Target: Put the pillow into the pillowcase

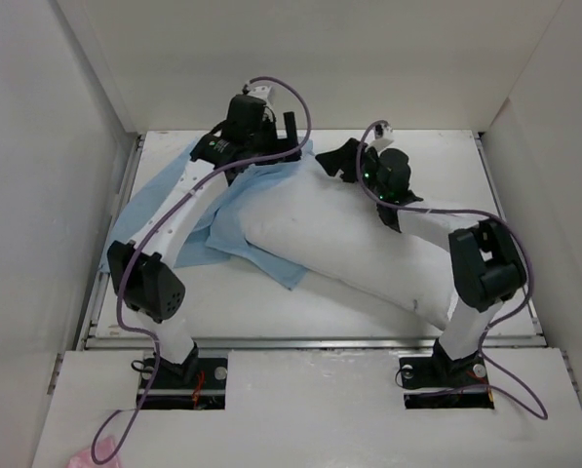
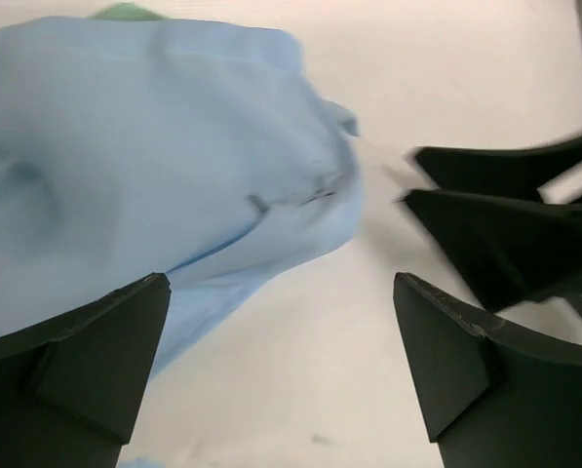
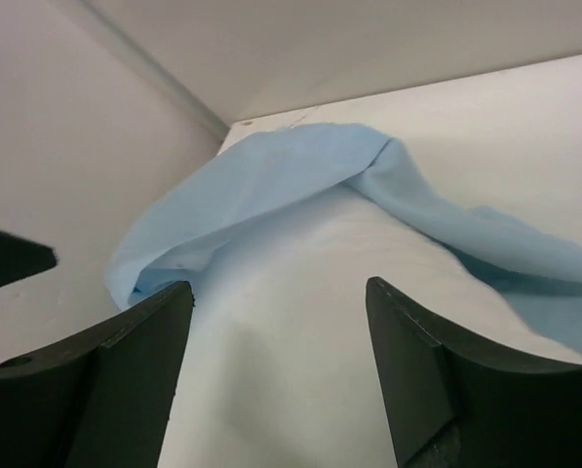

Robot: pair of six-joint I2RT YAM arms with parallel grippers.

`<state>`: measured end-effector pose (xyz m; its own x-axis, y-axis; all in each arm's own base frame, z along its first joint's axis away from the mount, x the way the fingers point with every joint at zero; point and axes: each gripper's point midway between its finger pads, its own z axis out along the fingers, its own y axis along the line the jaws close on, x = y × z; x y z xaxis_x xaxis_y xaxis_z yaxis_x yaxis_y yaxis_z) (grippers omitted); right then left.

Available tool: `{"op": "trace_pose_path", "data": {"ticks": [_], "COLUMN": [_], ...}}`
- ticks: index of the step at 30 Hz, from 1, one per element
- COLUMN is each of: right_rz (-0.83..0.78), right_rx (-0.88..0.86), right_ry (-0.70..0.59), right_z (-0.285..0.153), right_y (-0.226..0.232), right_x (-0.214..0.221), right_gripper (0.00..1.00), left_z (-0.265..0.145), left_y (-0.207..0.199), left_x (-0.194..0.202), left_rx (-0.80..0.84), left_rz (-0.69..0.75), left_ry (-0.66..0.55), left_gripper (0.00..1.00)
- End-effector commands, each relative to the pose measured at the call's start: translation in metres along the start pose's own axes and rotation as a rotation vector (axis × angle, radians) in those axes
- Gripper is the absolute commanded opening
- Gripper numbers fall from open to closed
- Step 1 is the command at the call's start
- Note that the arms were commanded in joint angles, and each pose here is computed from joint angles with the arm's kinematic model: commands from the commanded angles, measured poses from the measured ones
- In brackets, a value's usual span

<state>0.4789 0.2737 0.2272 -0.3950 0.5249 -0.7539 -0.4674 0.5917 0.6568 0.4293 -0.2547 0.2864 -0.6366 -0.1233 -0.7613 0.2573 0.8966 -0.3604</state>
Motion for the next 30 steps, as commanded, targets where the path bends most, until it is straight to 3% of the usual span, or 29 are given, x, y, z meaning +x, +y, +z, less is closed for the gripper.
{"op": "trace_pose_path", "data": {"ticks": [1,4,6,11,12,16,21,24,28,30], "right_rz": [-0.146,-0.272,-0.378,-0.769,-0.818,-0.861,-0.869,-0.902,-0.933,-0.941], "right_rx": [0.165,0.261,0.23,0.156,0.083,-0.035,-0.082,-0.063,-0.077,-0.065], "right_ry": [-0.022,0.029,0.062,0.276,0.304,0.411,0.45,0.468,0.473,0.458], "right_z": [-0.026,-0.042,-0.052,-0.066,-0.064,-0.066,-0.058,-0.05,-0.037,-0.031], "right_y": [-0.01,-0.016,-0.003,0.04,0.068,0.102,0.115,0.111,0.119,0.119], "right_x": [-0.03,-0.04,-0.047,0.0,0.017,0.058,0.086,0.098,0.108,0.11], "right_gripper": [0.77,0.78,0.78,0.84,0.85,0.9,0.96,0.99,0.99,0.99], "left_z": [-0.055,-0.082,-0.094,-0.083,-0.078,-0.061,-0.059,-0.056,-0.052,-0.049], "left_y": [0.032,0.054,0.074,0.102,0.106,0.119,0.157,0.159,0.157,0.162], "left_x": [-0.036,-0.027,-0.004,0.069,0.082,0.106,0.112,0.105,0.104,0.114], "left_rx": [-0.168,-0.271,-0.339,-0.408,-0.414,-0.46,-0.616,-0.605,-0.569,-0.583], "left_rz": [-0.061,-0.101,-0.15,-0.202,-0.212,-0.208,-0.244,-0.263,-0.257,-0.235], "left_ry": [-0.19,-0.231,-0.213,-0.079,-0.048,0.015,0.009,-0.015,-0.011,0.02], "left_gripper": [1.0,1.0,1.0,1.0,1.0,0.88,0.74,0.66,0.5,0.32]}}
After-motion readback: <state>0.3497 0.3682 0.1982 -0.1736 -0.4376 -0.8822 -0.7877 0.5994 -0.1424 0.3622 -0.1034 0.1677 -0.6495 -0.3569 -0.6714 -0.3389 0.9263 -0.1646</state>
